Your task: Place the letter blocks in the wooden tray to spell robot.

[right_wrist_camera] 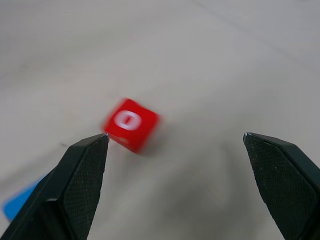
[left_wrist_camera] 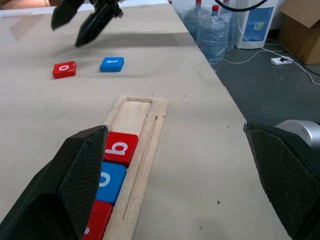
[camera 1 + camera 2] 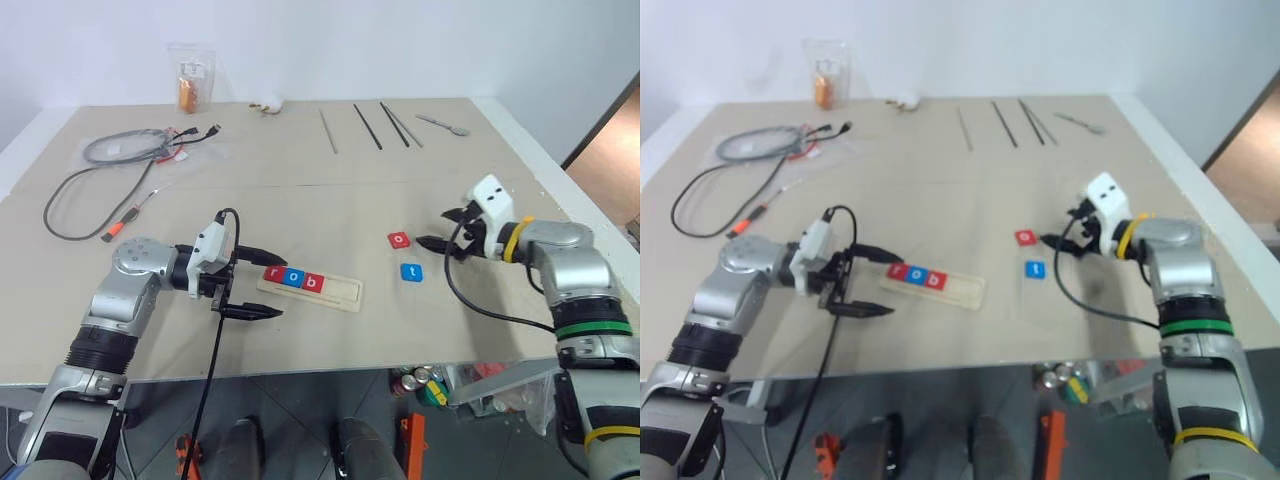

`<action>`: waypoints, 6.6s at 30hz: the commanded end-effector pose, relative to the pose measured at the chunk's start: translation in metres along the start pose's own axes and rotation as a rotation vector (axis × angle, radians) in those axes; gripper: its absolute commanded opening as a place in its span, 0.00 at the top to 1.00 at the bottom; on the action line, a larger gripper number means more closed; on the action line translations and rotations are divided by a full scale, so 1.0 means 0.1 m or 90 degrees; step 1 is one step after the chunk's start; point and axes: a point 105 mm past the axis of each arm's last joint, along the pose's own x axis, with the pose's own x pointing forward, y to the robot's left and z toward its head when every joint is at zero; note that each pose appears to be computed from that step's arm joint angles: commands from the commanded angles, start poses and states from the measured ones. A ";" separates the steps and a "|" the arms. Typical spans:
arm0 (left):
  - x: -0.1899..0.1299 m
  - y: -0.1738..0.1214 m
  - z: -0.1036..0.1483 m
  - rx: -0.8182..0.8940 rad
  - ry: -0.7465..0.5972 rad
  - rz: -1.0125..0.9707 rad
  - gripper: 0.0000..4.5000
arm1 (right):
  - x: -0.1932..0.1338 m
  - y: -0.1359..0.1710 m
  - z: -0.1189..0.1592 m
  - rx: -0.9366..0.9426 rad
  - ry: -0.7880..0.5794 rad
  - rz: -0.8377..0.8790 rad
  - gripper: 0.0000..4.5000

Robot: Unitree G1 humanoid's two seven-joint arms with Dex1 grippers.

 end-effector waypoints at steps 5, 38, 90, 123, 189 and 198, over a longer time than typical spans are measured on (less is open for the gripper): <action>-0.10 -0.01 0.06 0.016 -0.001 0.033 0.00 | 0.06 0.13 0.09 0.009 -0.025 0.013 0.01; -0.06 0.00 0.05 0.012 -0.009 0.044 0.00 | 0.17 0.22 -0.08 0.132 -0.015 -0.149 0.42; 0.00 -0.04 -0.01 -0.001 -0.015 0.028 0.00 | -0.52 1.34 -0.21 0.155 0.046 0.055 0.74; 0.17 0.04 -0.02 -0.006 -0.032 -0.027 0.00 | -0.55 1.24 -0.33 0.240 0.109 -0.190 0.74; -0.24 -0.10 0.09 -0.014 0.019 0.073 0.00 | -0.66 0.72 -0.44 -0.009 0.050 0.297 0.01; -0.24 -0.09 0.10 -0.013 0.021 0.069 0.00 | -0.45 0.74 -0.43 0.002 0.035 0.302 0.01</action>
